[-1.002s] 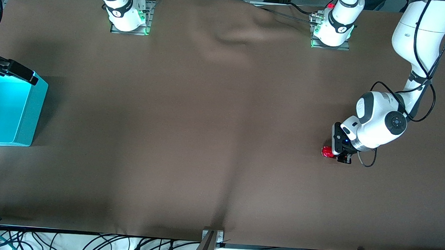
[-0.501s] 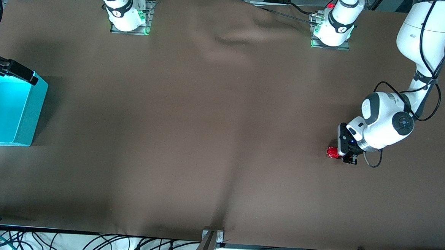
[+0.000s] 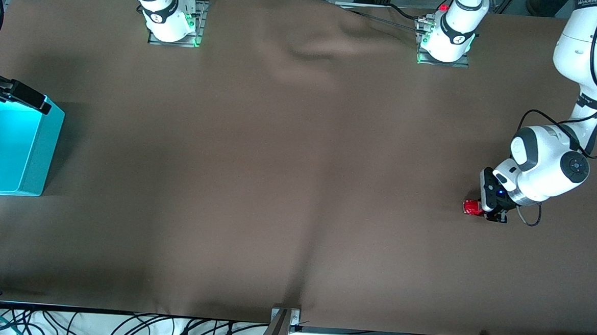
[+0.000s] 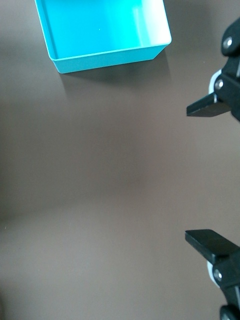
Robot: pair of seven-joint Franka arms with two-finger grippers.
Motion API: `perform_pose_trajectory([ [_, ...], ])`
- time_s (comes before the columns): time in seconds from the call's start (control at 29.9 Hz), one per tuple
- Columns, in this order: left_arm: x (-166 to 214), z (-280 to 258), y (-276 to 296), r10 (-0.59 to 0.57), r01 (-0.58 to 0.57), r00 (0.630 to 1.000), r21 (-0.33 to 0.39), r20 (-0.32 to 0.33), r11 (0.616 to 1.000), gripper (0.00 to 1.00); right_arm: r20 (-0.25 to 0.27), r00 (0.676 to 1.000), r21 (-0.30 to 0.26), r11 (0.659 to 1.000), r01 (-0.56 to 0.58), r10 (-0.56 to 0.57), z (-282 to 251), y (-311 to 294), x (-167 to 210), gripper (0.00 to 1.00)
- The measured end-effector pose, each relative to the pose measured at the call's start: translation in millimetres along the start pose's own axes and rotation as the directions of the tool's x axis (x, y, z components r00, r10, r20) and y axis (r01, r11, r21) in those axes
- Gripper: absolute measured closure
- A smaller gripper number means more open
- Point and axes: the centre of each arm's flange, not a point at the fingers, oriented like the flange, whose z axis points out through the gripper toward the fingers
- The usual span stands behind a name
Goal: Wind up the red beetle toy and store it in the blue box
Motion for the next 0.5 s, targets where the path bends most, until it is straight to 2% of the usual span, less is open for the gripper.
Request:
perform_pose_trajectory([
  [0.37,-45.8,-2.7,2.0,0.009,-0.010,1.000,0.013,0.019,1.000,0.55,0.000,1.000,0.000,1.000,0.000,0.000,0.0,0.1,0.1,0.00],
  [0.5,-50.6,-2.8,2.3,0.012,-0.012,1.000,0.014,0.020,1.000,0.55,0.000,1.000,0.000,1.000,0.000,0.000,0.1,0.1,0.1,0.00],
])
